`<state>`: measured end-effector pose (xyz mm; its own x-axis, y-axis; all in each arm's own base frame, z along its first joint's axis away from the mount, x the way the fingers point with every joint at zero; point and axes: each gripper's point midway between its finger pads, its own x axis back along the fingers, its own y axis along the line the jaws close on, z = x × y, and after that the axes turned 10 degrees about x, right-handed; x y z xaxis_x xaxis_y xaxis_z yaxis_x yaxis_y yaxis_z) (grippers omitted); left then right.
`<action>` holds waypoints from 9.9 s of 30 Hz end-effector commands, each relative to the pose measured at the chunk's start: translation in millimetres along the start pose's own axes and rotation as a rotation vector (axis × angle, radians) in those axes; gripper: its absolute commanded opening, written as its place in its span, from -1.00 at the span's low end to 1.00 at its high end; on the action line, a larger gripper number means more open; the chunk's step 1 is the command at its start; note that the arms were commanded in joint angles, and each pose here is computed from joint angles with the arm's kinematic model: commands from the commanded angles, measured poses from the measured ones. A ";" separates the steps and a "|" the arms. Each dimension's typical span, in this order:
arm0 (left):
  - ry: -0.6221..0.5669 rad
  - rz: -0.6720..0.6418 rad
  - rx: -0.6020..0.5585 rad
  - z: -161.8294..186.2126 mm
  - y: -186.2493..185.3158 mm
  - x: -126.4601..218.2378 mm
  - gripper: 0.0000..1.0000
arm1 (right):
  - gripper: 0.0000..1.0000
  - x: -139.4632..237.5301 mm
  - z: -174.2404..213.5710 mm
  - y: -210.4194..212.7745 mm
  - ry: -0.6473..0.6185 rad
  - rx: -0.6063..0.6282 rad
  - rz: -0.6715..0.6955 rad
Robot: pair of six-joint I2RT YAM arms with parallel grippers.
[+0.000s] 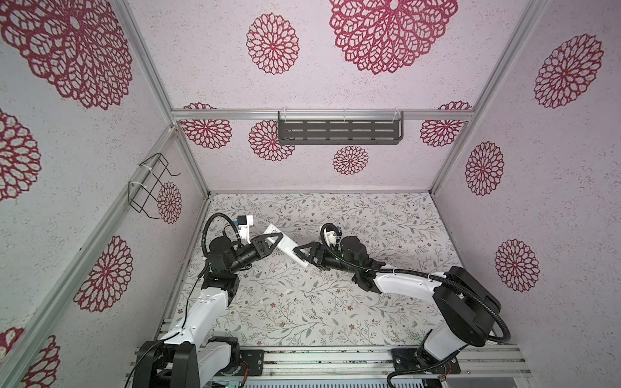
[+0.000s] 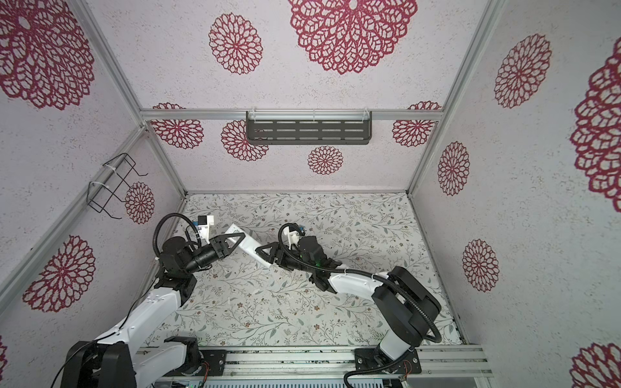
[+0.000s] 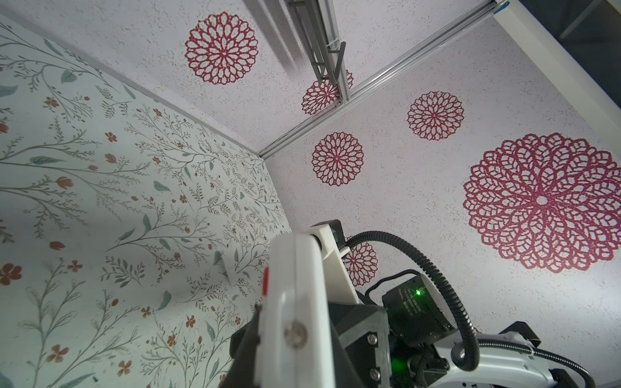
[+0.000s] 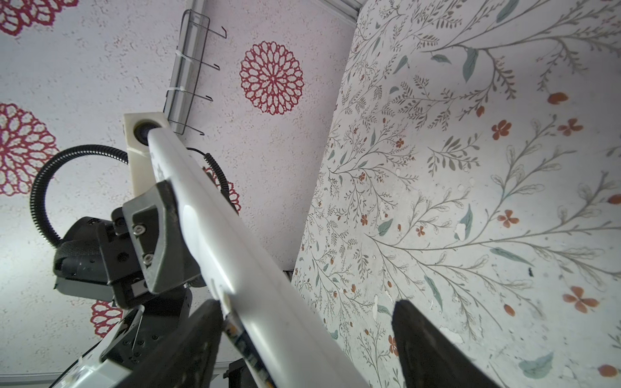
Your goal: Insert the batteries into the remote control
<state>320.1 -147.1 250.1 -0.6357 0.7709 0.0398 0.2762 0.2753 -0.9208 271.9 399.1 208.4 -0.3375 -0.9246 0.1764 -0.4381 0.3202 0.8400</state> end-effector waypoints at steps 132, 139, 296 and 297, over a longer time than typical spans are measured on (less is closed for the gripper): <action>0.569 0.097 -0.186 103.0 -71.7 -2.4 -1.00 | 0.49 70.3 50.0 74.1 0.308 0.790 -0.199; 0.562 0.095 -0.192 101.9 -72.6 -2.0 -1.00 | 0.28 66.1 52.5 65.8 0.323 0.781 -0.173; 0.206 -0.142 -0.027 28.6 1.2 -3.1 -0.99 | -0.43 109.8 -15.1 -209.0 0.422 0.564 0.843; 0.206 -0.140 -0.030 28.0 0.9 -3.8 -0.98 | -0.44 108.2 -14.6 -207.1 0.422 0.570 0.840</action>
<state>300.1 -165.0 234.3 -0.5063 0.8190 0.2699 0.1882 0.4104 -0.8923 337.1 219.4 43.0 -0.4156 -0.2852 0.8637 -0.5265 0.8497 0.0273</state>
